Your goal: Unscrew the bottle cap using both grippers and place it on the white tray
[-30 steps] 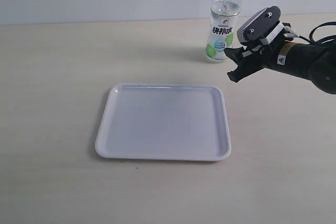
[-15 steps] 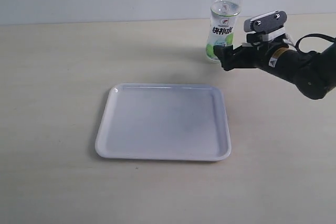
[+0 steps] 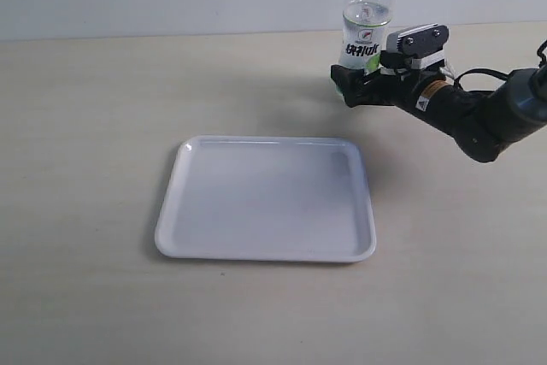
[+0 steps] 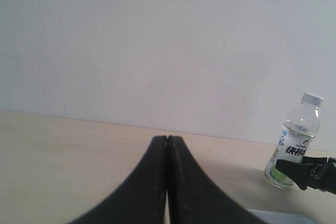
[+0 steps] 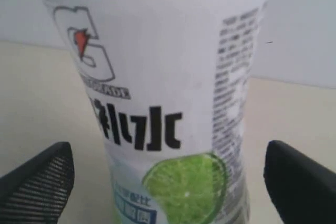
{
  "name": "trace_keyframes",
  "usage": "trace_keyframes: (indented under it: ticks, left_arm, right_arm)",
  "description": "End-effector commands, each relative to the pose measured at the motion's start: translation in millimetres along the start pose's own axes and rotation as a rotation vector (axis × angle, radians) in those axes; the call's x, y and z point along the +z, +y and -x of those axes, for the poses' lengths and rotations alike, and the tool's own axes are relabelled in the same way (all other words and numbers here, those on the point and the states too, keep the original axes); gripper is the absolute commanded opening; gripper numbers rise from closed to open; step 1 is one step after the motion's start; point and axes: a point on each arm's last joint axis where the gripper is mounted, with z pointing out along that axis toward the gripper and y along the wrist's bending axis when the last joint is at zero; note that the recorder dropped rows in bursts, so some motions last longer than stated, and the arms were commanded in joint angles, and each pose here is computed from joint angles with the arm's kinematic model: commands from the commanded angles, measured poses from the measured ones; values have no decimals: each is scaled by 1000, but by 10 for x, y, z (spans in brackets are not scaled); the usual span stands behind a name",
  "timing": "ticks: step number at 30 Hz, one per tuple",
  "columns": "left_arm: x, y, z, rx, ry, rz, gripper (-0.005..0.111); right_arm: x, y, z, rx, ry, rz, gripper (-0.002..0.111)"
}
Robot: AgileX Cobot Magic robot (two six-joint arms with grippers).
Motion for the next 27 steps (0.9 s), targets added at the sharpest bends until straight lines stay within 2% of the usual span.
trace_keyframes:
  ticks: [1, 18, 22, 24, 27]
  left_arm:
    - [-6, -1, 10, 17, -14, 0, 0]
    - [-6, -1, 10, 35, -14, 0, 0]
    - [-6, -1, 10, 35, -14, 0, 0]
    - [-6, -1, 10, 35, -14, 0, 0]
    - [-6, -3, 15, 36, -19, -2, 0]
  right_arm:
    - [74, -20, 15, -11, -29, 34, 93]
    - [233, 70, 4, -23, -32, 60, 92]
    - [234, 40, 0, -20, -27, 27, 91]
    - [234, 33, 0, -15, -27, 20, 86]
    - [234, 33, 0, -33, -27, 20, 68]
